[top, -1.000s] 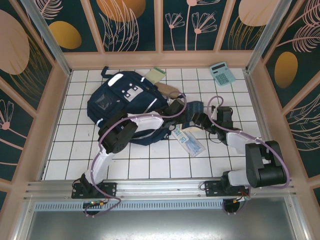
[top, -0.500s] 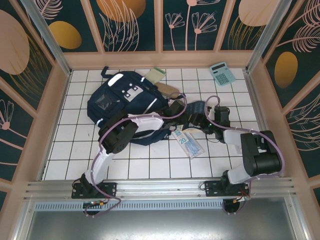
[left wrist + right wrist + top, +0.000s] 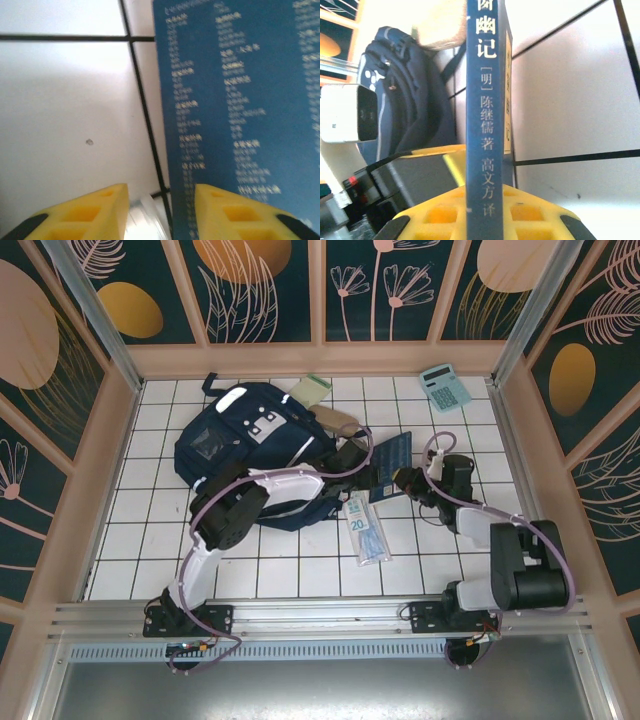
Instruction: Pack the student bag
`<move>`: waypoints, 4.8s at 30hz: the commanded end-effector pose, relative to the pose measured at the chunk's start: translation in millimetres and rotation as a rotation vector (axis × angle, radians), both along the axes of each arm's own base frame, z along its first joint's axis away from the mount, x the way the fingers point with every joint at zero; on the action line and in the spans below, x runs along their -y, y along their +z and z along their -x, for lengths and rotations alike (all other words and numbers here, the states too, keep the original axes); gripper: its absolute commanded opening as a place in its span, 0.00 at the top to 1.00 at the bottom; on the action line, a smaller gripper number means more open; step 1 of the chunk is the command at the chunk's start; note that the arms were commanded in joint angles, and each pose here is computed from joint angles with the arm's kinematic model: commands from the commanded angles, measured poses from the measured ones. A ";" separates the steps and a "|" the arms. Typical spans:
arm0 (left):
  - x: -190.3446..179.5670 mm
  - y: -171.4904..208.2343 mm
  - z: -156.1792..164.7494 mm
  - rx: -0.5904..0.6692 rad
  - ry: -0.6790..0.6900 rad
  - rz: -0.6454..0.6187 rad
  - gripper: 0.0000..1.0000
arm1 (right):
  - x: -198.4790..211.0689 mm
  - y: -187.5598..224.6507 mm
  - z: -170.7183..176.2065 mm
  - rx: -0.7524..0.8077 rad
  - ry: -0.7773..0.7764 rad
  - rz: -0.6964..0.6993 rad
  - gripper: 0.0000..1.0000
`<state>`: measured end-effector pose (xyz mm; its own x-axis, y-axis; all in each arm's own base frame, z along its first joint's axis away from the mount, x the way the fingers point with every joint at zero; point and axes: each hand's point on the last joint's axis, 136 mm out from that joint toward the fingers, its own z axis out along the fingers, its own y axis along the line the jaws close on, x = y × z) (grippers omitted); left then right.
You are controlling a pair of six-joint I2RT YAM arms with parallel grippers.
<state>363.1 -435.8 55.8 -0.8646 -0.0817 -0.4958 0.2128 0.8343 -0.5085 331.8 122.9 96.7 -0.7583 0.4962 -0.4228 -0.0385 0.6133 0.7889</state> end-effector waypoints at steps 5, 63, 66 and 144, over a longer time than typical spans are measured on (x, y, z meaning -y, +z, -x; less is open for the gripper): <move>-23.6 105.4 4.5 0.199 -0.039 -0.030 0.53 | 3.2 70.7 6.2 0.243 -0.019 -0.043 1.00; -155.5 47.4 71.6 0.125 -0.192 -0.584 1.00 | -2.0 82.9 38.3 0.306 -0.001 -0.068 1.00; -156.3 71.0 63.5 0.173 -0.151 -0.575 1.00 | -10.2 85.5 41.5 0.304 0.019 -0.095 1.00; -151.4 250.4 4.4 0.565 0.104 -0.318 1.00 | -294.9 -8.0 -52.4 0.037 0.212 0.337 0.06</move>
